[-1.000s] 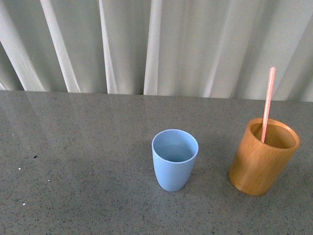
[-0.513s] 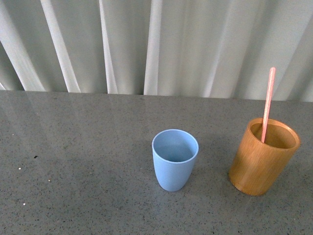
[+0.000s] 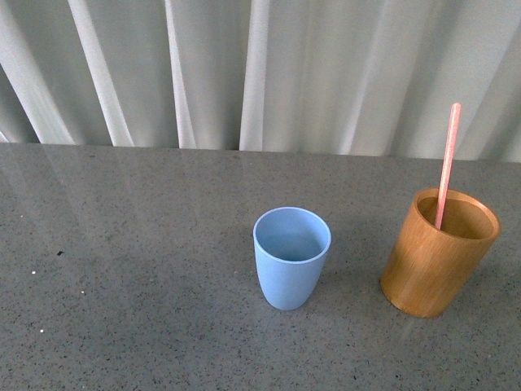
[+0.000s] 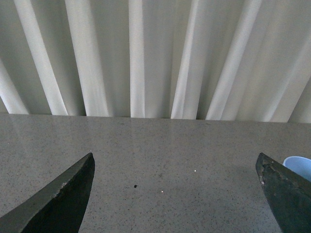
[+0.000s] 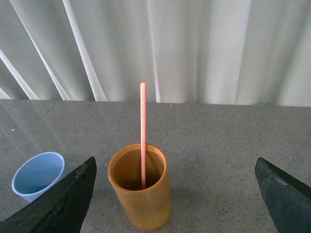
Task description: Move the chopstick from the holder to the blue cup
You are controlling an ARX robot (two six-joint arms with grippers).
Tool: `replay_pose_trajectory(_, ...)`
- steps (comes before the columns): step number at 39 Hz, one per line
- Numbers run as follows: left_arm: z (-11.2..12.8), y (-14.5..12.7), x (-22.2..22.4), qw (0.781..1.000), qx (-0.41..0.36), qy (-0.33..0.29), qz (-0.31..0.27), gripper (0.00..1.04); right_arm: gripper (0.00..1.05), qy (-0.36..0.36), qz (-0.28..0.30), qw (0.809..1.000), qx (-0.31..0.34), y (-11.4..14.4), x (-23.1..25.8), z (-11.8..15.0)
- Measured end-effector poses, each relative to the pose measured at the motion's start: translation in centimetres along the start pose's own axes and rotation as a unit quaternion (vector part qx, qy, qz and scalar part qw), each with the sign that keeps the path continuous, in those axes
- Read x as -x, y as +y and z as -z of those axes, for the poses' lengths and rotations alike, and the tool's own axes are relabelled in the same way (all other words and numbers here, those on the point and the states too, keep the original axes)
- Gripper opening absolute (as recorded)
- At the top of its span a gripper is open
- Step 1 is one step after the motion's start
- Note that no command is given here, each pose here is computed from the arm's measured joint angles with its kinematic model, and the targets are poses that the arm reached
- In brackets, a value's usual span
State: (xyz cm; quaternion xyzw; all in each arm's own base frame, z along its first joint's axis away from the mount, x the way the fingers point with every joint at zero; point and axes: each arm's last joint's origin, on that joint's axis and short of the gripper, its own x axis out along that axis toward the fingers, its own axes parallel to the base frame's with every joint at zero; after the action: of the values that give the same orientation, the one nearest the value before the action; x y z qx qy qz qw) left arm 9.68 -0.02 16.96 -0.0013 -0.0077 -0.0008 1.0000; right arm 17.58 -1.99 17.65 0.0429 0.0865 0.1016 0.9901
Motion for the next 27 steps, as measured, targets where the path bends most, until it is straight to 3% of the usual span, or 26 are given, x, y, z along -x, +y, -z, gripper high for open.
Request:
replay_pose_trajectory(13, 0.0, 0.0, 0.0, 1.0, 0.0, 0.0, 0.0, 0.98, 0.95, 0.044, 0.0, 0.999, -0.011, -1.2, -6.2, 2.9)
replay_pose_trajectory(27, 0.0, 0.0, 0.0, 1.0, 0.0, 0.0, 0.0, 0.98, 0.95, 0.052, -0.008, 0.999, -0.001, -1.1, -10.7, 2.8)
